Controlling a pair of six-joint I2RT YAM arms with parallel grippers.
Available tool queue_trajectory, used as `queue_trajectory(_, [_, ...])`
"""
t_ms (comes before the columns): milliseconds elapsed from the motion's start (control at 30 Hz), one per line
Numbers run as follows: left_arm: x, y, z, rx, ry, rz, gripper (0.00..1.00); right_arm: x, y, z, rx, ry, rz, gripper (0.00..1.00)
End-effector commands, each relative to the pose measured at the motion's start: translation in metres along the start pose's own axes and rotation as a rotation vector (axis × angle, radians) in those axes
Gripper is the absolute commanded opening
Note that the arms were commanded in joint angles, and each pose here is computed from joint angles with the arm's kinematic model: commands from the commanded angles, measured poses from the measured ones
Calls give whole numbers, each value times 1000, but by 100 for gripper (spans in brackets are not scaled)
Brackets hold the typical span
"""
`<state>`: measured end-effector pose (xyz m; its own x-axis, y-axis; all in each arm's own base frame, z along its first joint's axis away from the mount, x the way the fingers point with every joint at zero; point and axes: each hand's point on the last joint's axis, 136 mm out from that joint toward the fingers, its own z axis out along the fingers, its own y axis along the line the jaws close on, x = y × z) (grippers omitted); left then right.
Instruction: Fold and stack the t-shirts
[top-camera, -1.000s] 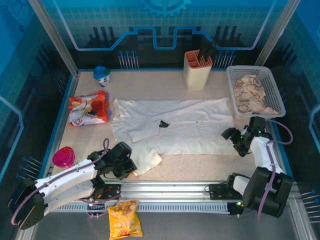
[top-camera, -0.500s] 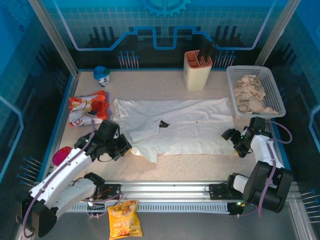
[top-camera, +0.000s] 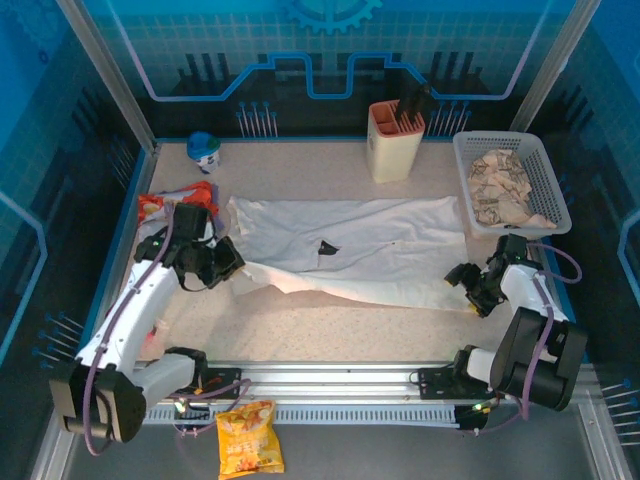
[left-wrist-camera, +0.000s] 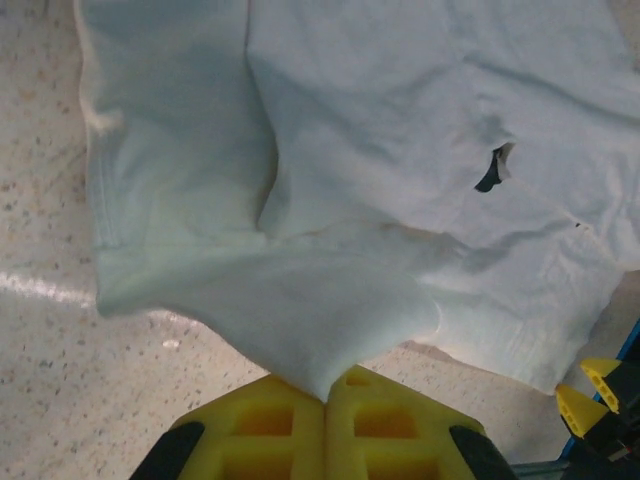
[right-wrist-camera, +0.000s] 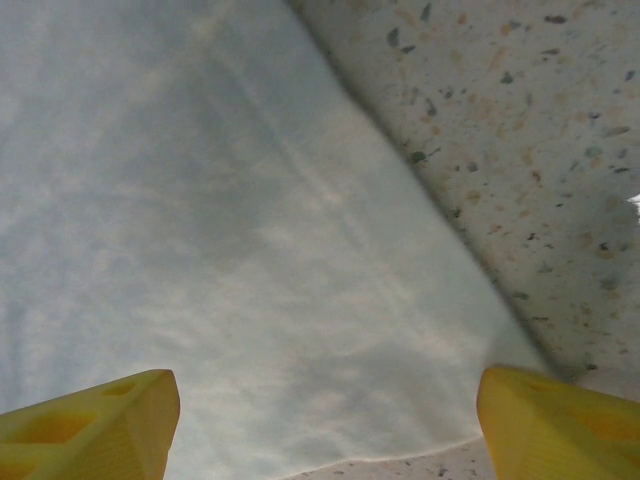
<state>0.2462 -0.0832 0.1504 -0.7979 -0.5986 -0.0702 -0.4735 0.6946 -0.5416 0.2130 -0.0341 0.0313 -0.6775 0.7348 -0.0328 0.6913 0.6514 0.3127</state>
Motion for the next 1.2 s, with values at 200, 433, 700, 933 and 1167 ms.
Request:
queue_trajectory(200, [-39, -31, 2, 129, -29, 52, 0, 9, -6, -2, 111, 30, -23, 76])
queue_trajectory(433, [-54, -49, 4, 179, -46, 65, 0, 20, -7, -1, 153, 54, -36, 60])
queue_trajectory(700, [-51, -46, 7, 184, -38, 68, 0, 21, -8, 13, 155, 85, -31, 40])
queue_trajectory(933, [-49, -48, 8, 204, -34, 59, 0, 19, -8, 21, 151, 95, -35, 34])
queue_trajectory(1167, [-46, -45, 6, 197, -39, 68, 0, 12, 9, 25, 89, 121, -41, 0])
